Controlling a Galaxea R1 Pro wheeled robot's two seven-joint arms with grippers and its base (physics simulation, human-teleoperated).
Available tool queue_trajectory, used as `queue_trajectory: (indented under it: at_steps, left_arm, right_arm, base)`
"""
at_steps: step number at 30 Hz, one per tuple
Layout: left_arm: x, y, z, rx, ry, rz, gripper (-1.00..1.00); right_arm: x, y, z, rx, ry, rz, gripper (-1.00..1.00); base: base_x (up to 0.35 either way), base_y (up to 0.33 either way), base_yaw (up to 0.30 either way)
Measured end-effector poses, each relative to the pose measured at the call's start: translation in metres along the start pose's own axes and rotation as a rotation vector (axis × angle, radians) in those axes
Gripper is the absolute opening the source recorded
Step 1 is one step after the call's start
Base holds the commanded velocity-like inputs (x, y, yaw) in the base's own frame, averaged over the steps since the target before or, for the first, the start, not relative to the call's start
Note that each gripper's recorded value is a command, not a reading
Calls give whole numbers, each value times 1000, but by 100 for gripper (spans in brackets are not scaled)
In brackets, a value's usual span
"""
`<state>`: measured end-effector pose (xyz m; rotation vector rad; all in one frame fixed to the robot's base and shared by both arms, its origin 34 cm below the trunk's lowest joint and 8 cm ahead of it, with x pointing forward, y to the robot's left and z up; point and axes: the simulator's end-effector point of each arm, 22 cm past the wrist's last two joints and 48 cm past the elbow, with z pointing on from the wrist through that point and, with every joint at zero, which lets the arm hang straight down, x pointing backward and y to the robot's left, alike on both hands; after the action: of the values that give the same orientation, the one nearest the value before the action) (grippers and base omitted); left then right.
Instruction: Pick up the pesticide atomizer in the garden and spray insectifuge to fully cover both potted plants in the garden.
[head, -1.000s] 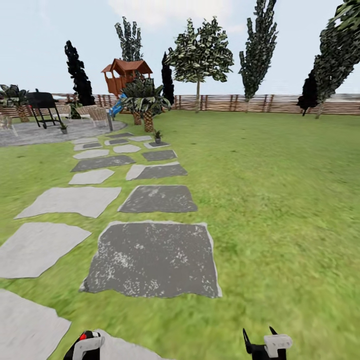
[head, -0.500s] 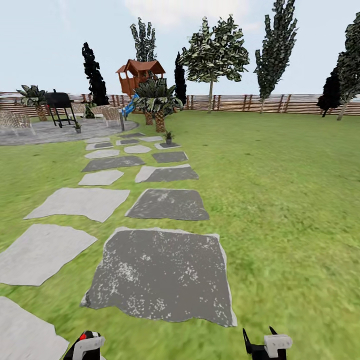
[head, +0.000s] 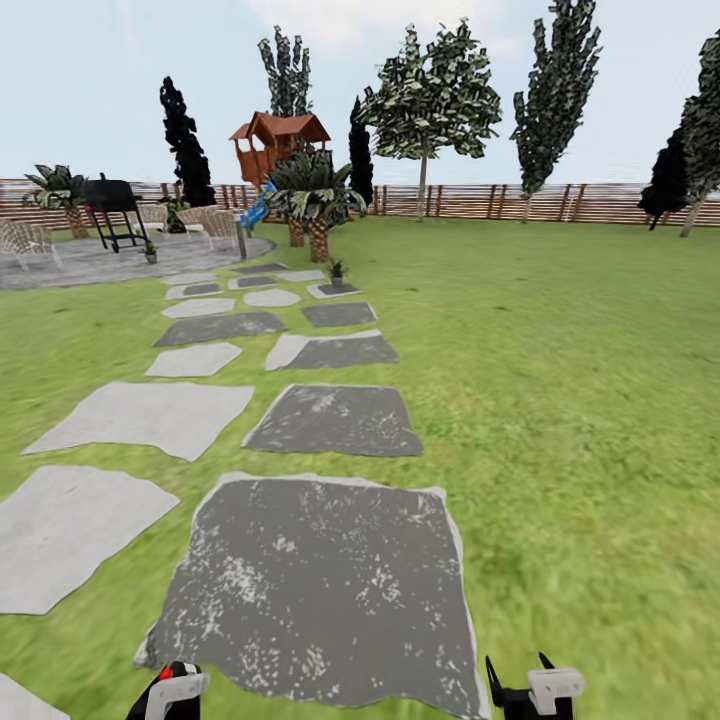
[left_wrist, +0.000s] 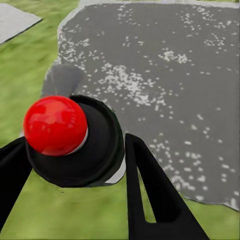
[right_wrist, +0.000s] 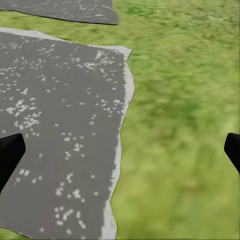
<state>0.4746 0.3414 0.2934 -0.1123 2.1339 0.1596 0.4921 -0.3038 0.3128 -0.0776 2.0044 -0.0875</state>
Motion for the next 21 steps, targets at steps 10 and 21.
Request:
queue_trajectory:
  at_steps: [10,21]
  left_arm:
    - [4,0,0,0,9,1,-100]
    - [12,-1,-1,0,26,1,-100]
  right_arm:
    - [4,2,0,-1,8,2,100]
    - [12,1,-1,3,26,4,100]
  base:
    - [338,0,45]
    - [338,0,95]
